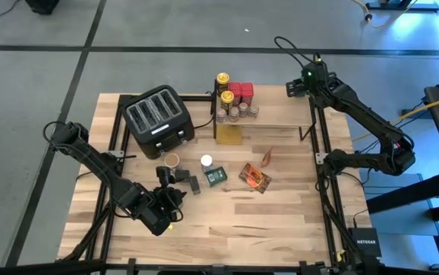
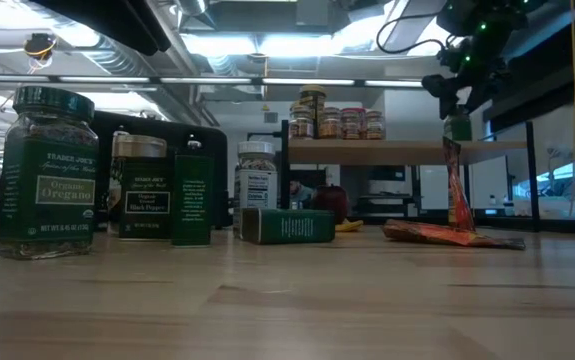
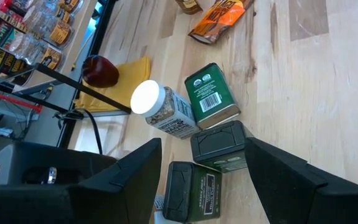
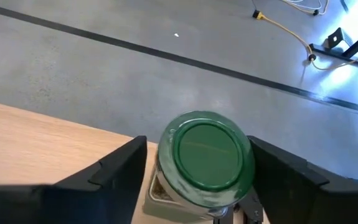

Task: Shelf spices
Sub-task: Put the green seasoning bottle on the shelf

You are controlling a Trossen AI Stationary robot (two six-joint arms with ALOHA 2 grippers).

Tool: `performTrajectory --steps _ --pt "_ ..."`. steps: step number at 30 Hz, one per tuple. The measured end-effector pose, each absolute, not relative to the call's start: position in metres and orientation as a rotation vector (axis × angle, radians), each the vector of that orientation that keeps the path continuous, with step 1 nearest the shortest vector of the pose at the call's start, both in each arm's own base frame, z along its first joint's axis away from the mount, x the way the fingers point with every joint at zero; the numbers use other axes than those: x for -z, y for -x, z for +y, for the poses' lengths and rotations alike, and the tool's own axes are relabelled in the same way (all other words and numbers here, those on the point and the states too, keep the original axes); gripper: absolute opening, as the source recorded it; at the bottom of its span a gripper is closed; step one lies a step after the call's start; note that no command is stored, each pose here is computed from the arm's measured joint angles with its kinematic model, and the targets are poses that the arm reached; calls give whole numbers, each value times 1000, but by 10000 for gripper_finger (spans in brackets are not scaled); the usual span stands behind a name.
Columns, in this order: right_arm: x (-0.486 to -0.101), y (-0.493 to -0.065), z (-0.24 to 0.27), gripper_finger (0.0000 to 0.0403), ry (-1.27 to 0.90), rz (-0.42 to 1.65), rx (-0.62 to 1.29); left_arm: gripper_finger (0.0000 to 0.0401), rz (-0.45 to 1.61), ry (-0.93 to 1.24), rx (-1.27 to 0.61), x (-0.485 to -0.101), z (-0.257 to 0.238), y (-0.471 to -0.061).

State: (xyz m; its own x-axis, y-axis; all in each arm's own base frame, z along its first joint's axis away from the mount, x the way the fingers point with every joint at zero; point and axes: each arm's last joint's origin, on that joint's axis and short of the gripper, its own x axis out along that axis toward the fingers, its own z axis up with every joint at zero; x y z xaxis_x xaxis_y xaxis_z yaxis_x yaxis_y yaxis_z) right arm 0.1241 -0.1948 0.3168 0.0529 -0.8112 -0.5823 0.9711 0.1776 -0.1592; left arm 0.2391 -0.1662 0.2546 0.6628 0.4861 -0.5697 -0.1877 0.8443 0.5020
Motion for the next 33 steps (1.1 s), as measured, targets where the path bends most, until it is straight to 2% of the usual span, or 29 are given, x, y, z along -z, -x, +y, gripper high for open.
performTrajectory --steps 7,15,20,26,33 --pt "-321 -124 -195 288 -283 630 1401 224 757 -425 -394 -255 -166 -239" --pt "-353 -122 -193 285 -261 570 1403 224 758 -428 -393 -255 -166 -239" --pt "-362 -128 -186 285 -280 543 1286 224 758 -429 -393 -255 -166 -239" --pt "-368 -152 -169 285 -176 519 1167 224 753 -423 -394 -255 -166 -239" --pt "-372 -190 -129 285 -69 501 861 224 750 -421 -395 -255 -166 -240"
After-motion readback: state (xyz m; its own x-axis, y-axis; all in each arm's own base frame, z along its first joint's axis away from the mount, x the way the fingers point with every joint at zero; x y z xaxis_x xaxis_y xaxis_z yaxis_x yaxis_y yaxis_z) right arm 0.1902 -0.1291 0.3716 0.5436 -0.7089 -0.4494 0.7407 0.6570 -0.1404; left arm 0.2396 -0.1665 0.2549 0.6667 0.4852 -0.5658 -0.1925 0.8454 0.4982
